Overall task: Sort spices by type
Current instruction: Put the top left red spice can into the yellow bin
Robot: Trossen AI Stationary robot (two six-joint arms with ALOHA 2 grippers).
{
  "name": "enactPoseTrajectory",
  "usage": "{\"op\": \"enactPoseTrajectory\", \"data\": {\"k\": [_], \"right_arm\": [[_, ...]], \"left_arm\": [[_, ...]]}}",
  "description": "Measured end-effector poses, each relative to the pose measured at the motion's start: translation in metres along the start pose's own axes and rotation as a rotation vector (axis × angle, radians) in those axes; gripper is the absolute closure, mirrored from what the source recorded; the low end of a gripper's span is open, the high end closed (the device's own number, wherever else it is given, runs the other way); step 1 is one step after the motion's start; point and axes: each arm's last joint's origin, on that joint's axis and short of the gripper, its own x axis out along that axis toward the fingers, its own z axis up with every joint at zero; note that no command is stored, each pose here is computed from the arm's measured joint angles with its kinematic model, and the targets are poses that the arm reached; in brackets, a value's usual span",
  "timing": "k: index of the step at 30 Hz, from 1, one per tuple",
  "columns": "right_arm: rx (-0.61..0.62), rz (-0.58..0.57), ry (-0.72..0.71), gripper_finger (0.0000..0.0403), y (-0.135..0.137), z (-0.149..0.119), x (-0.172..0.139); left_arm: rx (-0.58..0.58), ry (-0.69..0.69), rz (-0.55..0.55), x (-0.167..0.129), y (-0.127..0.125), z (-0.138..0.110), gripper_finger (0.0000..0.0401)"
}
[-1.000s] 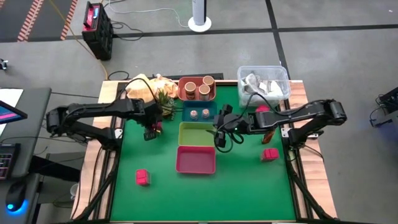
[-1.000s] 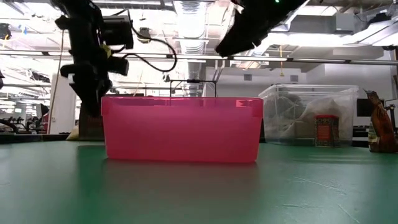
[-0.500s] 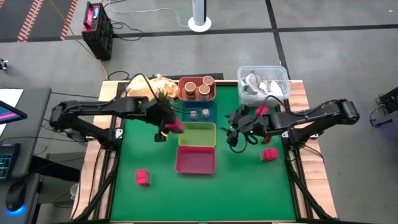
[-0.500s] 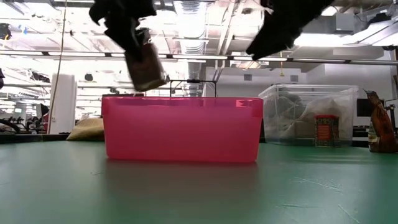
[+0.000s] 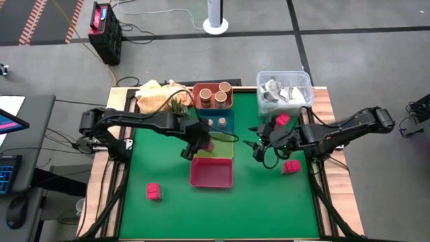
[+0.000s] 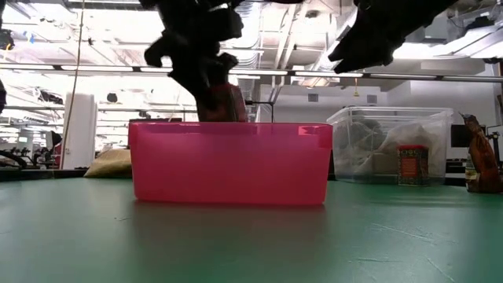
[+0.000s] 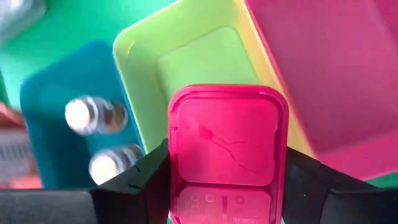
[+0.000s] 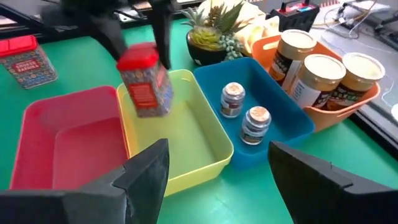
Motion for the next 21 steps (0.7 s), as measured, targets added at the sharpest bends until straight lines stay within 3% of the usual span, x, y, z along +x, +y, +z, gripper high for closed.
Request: {"op": "enactPoseTrajectory", "data": {"k": [11,17,21], "right_arm": [[-0.028,0.006,-0.013,0.0104,0.009,-0.003,-0.006],[-0.035,0.020,-0.015,0.0104,0.013,-0.004,-0.008],[-0.030,0.021,-0.015,0.0104,0.013,-0.004,-0.008]], "left_arm": [[0.755,0.070,0.008,0.008,0.002,-0.001,0.0185],[0.988,0.095,-0.046,0.018,-0.002,-0.013,0.0185],[1.078,0.108,-0.068,0.023,-0.005,-0.020,0.0184]]}}
